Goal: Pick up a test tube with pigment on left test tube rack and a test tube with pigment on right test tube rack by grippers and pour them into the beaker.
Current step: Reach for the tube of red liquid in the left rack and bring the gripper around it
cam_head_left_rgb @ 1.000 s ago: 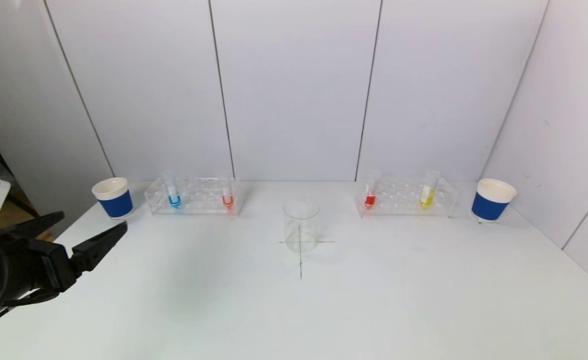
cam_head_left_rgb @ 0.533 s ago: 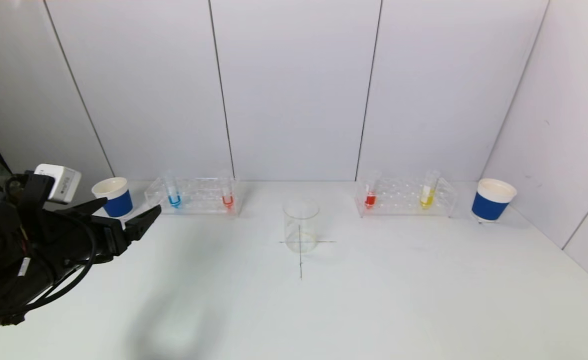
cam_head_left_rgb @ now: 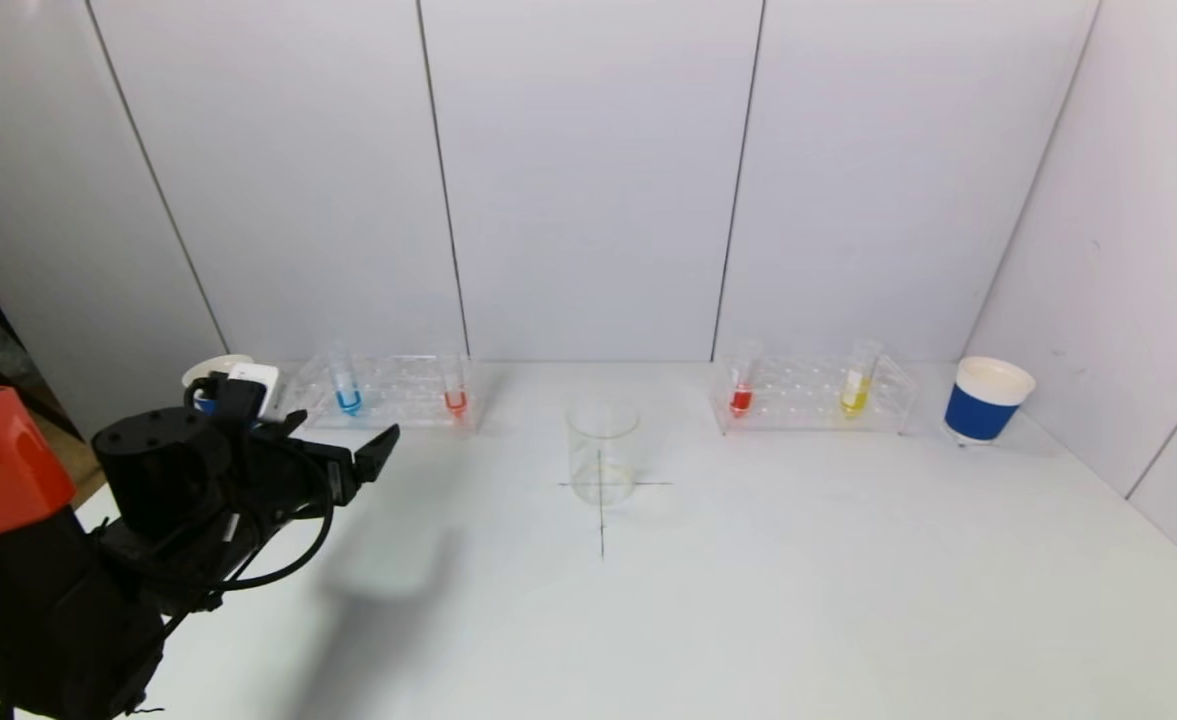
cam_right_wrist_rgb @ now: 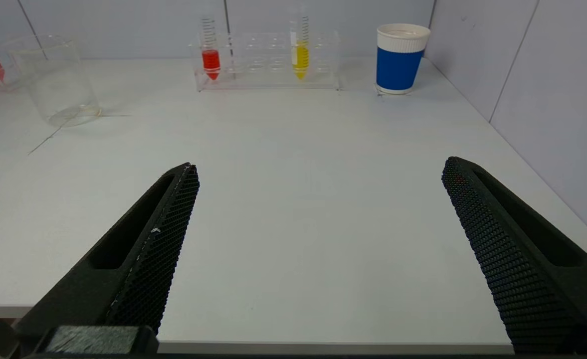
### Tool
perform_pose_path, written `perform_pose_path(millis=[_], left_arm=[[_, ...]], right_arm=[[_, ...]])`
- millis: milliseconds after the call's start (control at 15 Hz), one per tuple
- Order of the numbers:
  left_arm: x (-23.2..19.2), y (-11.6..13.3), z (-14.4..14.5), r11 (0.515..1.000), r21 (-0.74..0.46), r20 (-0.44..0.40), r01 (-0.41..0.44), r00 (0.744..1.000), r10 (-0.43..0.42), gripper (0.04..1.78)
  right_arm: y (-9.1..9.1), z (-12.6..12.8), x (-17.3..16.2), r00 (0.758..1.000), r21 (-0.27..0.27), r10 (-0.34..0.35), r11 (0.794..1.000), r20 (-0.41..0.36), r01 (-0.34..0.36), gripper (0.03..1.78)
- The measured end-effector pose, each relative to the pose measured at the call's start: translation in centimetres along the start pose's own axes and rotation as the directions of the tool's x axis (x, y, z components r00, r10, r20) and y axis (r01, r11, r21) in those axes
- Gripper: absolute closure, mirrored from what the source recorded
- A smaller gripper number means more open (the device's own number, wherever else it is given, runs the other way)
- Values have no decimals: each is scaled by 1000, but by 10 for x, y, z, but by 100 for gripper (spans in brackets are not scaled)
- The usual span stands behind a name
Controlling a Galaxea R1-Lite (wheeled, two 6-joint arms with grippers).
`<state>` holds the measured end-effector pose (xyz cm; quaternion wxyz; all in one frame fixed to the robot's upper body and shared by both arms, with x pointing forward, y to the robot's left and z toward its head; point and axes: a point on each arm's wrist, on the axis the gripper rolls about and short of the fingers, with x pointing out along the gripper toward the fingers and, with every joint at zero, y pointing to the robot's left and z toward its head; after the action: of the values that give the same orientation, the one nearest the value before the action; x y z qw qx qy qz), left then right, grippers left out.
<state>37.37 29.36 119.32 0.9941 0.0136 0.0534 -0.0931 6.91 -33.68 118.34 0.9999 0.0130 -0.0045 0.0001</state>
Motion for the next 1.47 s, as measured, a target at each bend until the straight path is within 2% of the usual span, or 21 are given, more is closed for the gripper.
perform_pose_path(millis=[267,733,933,1267,1467], left_arm=[[24,-10,-8,1000,-2,0,17,1000,-17,6],[58,-22,-14,1000,3,38,-21,999,21,6],[75,-27,-12,999,2,68,-44,997,44,6],[92,-35,-8,1000,2,63,-31,997,31,6],[105,-37,-3,998,0,80,-63,995,63,6]], right_arm=[[0,0,0,1000,0,0,1000,0,0,4],[0,0,0,1000,0,0,1000,0,0,4],[0,0,0,1000,0,1,1000,0,-1,4],[0,0,0,1000,0,0,1000,0,0,4],[0,0,0,1000,0,0,1000,0,0,4]])
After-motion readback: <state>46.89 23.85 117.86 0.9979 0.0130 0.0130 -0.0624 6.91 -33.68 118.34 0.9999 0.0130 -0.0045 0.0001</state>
